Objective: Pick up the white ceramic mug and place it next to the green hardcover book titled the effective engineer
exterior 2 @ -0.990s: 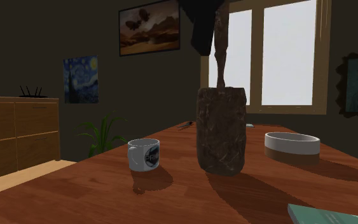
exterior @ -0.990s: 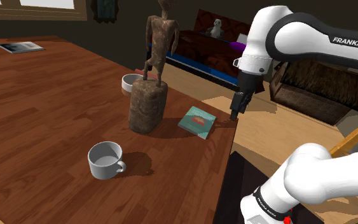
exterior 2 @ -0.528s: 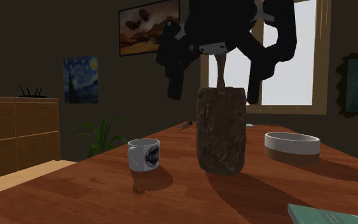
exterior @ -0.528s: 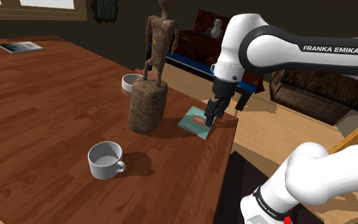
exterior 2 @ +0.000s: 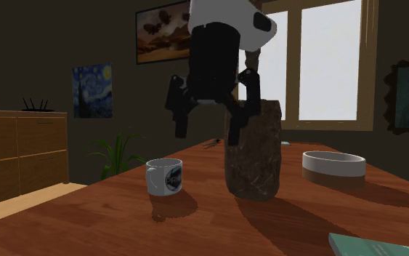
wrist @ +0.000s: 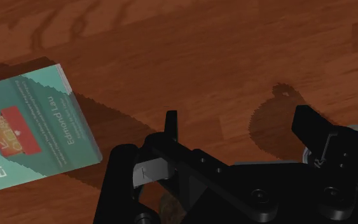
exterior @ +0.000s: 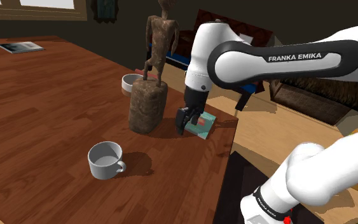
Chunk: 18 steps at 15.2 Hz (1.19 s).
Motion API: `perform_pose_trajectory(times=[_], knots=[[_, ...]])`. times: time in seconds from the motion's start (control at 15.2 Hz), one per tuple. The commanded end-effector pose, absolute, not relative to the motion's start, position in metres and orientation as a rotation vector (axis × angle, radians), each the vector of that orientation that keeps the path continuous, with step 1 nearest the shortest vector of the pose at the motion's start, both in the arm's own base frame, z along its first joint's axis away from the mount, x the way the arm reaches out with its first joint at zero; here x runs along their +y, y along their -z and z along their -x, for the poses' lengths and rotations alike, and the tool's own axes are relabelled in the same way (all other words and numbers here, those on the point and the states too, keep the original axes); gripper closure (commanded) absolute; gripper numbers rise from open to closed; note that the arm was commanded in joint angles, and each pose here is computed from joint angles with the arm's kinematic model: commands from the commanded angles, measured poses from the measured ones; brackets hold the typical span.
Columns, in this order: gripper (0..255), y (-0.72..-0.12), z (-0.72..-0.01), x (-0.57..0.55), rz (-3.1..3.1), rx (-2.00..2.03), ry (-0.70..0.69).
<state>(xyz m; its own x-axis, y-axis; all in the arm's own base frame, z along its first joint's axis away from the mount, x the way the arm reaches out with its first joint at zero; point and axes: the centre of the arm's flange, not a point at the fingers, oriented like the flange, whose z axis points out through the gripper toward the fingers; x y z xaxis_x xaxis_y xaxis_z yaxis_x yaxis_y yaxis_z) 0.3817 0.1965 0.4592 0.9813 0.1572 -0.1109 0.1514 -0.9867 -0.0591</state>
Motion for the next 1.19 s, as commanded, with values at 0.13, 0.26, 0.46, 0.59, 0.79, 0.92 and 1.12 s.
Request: perform_pose_trajectory(times=[0.13, 0.26, 0.46, 0.59, 0.79, 0.92, 1.12], knots=[[0, -0.439, -0.406, 0.239, 3.076, -0.256, -0.143], [0, -0.430, -0.417, 0.260, 3.077, -0.264, -0.126], [0, -0.416, -0.434, 0.292, 3.077, -0.277, -0.101], [0, -0.407, -0.446, 0.313, 3.077, -0.286, -0.084], [0, -0.395, -0.462, 0.345, 3.077, -0.298, -0.059], [0, -0.386, -0.474, 0.366, 3.077, -0.307, -0.042], [0, -0.375, -0.489, 0.396, 3.077, -0.319, -0.019]])
